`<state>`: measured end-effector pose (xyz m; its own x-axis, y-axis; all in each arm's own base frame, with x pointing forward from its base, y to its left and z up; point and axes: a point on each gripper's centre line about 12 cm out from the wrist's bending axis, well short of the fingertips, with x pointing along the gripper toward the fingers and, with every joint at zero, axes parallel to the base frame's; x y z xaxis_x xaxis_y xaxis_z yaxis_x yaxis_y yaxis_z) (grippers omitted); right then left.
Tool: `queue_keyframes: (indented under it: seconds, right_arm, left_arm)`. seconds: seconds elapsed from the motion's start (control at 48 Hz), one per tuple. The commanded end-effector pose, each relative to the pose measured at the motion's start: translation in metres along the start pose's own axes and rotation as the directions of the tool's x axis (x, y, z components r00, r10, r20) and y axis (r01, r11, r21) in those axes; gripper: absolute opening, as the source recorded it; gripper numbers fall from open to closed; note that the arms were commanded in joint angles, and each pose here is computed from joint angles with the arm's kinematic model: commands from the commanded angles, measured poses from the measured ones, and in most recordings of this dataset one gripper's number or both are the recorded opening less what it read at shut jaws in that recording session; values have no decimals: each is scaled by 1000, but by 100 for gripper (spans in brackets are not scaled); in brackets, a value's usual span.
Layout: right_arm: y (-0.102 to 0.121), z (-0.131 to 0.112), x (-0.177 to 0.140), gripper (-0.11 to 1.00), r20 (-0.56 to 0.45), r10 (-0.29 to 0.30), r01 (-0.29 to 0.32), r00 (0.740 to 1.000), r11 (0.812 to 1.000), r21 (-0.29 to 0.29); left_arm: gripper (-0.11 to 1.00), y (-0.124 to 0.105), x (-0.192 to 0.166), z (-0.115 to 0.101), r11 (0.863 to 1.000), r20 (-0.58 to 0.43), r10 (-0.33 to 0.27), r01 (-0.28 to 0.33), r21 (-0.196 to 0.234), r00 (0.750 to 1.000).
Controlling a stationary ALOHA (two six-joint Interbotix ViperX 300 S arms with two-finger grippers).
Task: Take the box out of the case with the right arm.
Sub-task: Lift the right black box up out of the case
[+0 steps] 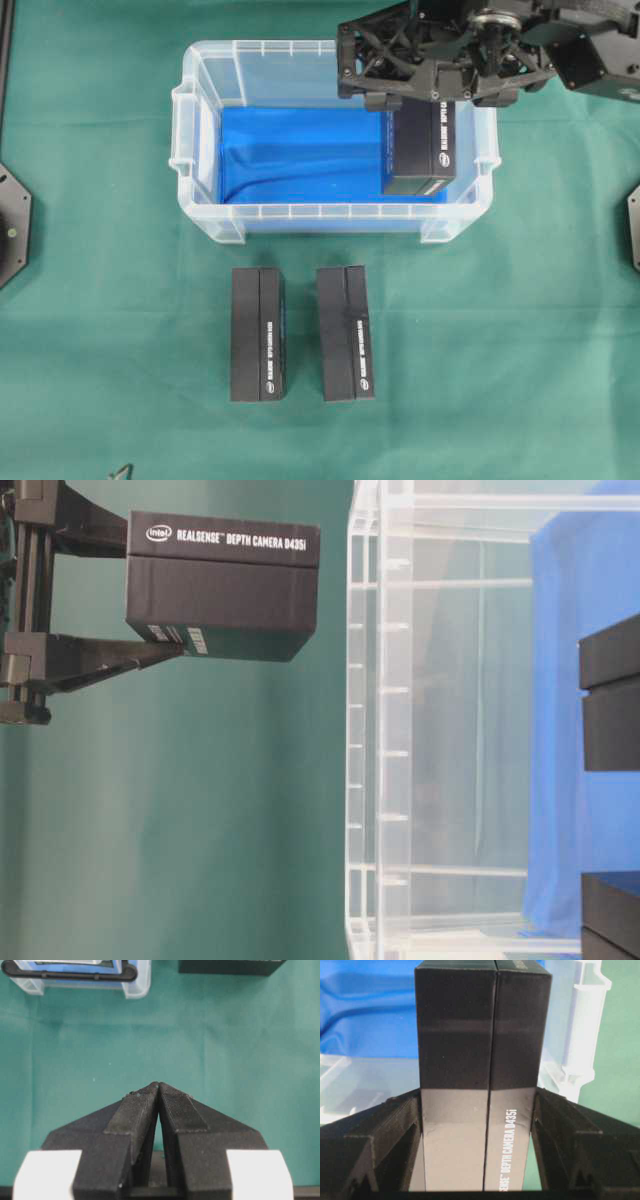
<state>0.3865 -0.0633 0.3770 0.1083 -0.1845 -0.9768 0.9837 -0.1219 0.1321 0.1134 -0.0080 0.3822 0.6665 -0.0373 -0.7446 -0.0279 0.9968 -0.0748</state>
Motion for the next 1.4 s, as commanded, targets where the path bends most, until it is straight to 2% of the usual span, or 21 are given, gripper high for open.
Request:
queue_keyframes:
  seconds: [0.0,0.938,1.105,1.292,1.376]
  right_arm:
    - [-3,1,-17,65,3,40,-40,999,999,1]
    - [-6,-2,-17,65,1,20,-20,1000,1000,-8]
    - [-5,-11,-18,65,-2,21,-21,1000,999,-26]
    - [-7,-29,-21,65,-9,21,-22,1000,997,-68]
    - [-8,-40,-23,65,-12,18,-19,1000,997,-69]
  left_arm:
    - [2,0,-1,5,1000,13,3,-3,-3,1000]
    - [2,0,-1,5,1000,11,2,-2,-2,1000]
    - [2,0,-2,6,1000,14,3,-3,-3,1000]
    - [2,0,-1,5,1000,11,2,-2,-2,1000]
    - [2,0,-1,5,1000,11,2,-2,-2,1000]
